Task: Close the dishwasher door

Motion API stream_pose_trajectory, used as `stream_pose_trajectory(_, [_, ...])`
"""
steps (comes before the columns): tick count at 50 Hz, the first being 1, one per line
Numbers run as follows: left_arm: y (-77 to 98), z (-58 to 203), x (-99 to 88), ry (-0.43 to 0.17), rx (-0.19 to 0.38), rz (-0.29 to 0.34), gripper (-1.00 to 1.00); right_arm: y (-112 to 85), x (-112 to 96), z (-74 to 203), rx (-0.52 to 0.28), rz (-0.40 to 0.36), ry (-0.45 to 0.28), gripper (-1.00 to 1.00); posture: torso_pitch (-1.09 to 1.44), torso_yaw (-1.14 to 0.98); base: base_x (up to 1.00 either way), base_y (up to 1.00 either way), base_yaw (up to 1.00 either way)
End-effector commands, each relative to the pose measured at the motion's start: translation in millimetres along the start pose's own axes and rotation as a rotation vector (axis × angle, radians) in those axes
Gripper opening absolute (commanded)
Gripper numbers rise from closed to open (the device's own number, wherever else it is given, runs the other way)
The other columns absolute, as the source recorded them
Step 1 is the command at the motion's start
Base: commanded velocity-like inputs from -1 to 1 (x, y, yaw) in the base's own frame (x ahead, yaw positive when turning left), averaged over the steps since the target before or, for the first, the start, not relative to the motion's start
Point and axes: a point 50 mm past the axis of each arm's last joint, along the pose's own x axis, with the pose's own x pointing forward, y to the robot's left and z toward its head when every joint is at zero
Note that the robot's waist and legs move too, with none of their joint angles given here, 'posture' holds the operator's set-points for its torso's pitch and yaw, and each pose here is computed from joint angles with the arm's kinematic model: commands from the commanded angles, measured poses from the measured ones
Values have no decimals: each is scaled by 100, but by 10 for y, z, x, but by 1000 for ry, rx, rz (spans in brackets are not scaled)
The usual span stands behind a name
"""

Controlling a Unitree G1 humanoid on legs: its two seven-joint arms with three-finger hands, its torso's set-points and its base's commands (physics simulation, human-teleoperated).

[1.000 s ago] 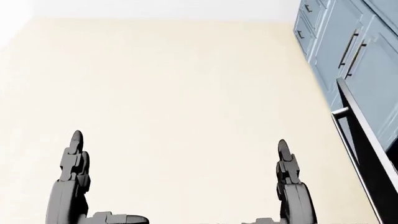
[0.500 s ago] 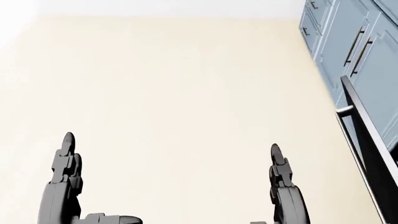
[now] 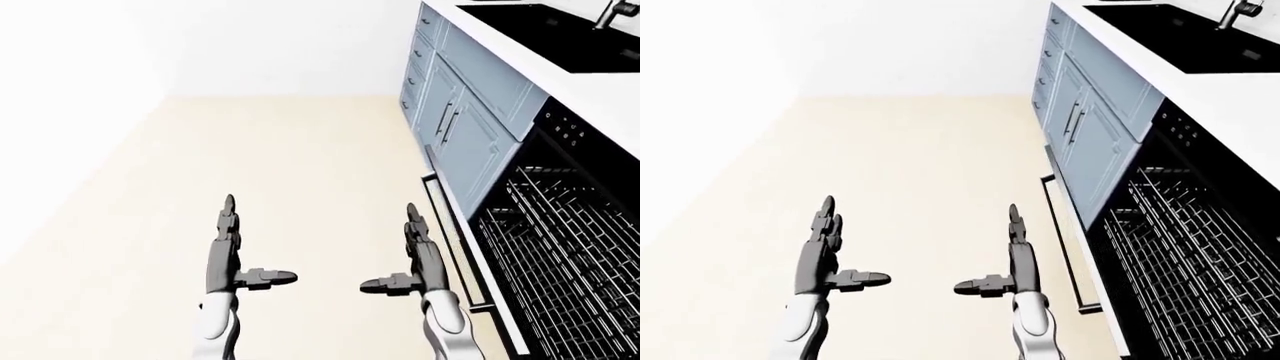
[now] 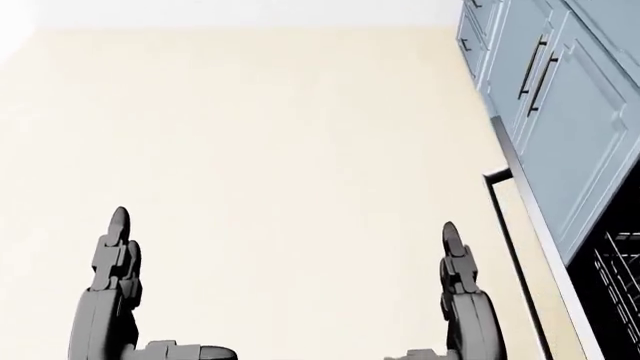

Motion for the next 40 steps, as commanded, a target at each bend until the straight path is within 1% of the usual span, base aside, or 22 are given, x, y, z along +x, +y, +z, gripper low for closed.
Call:
stream_pose_trajectory(1, [17,149,38,-78,2,5,100,2,33,165,1,0,-83,100,0,0,0,-27,0])
stream_pose_trajectory(16, [38,181,27,-83,0,10,100,11,39,143,4,2,-82,100,0,0,0,-27,0])
stream_pose_trajectory(40, [27,156,33,-81,0,7,100,21,10,148,5,2,-82,100,0,0,0,-27,0])
